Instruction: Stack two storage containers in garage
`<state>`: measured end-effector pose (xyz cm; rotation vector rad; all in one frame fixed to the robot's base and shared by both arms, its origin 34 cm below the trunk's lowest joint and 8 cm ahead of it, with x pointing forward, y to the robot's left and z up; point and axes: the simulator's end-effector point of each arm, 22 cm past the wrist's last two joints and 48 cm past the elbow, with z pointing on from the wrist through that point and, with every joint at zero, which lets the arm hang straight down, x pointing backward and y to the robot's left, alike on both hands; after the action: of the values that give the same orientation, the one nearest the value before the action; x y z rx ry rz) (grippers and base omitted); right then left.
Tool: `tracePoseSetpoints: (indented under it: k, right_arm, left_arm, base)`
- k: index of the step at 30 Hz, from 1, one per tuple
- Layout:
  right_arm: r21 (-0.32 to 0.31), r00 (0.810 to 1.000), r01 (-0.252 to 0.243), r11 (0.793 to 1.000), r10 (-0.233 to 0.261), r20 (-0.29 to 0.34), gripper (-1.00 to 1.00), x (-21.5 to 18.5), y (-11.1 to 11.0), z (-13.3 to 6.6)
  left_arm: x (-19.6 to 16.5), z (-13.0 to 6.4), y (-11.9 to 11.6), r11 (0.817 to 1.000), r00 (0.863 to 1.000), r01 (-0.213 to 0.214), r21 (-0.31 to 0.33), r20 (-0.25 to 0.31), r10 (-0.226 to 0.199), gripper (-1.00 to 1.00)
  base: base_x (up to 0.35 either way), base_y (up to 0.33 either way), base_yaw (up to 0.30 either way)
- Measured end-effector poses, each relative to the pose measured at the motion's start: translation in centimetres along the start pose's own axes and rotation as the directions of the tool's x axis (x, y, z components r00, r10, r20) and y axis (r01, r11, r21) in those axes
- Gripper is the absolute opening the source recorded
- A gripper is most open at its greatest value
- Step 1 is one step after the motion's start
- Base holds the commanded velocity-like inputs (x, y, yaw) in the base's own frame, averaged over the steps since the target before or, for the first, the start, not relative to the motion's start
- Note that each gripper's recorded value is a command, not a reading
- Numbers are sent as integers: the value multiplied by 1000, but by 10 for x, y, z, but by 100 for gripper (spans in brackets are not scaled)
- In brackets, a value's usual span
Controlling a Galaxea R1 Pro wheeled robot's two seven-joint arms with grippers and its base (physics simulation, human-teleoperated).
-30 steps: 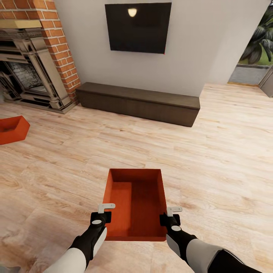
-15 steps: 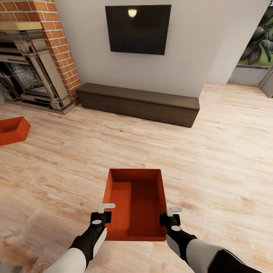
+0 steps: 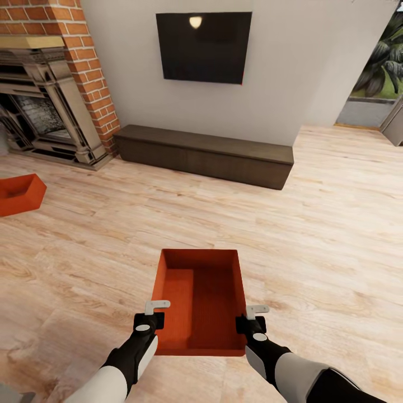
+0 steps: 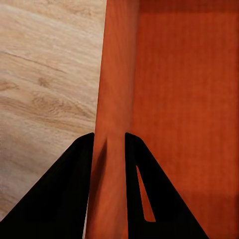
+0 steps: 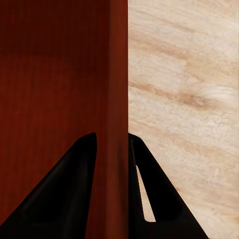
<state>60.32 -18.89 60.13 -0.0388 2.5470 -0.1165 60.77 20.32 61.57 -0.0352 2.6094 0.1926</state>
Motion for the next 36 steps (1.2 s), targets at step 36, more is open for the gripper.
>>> tracePoseSetpoints:
  k: [36]
  right_arm:
    - [4, 998, -10, 1000, 9, 65, -100, -38, -4, -25]
  left_arm:
    - [-37, -27, 5, 1000, 998, 6, -2, 65, -6, -100]
  base:
    - [0, 0, 0]
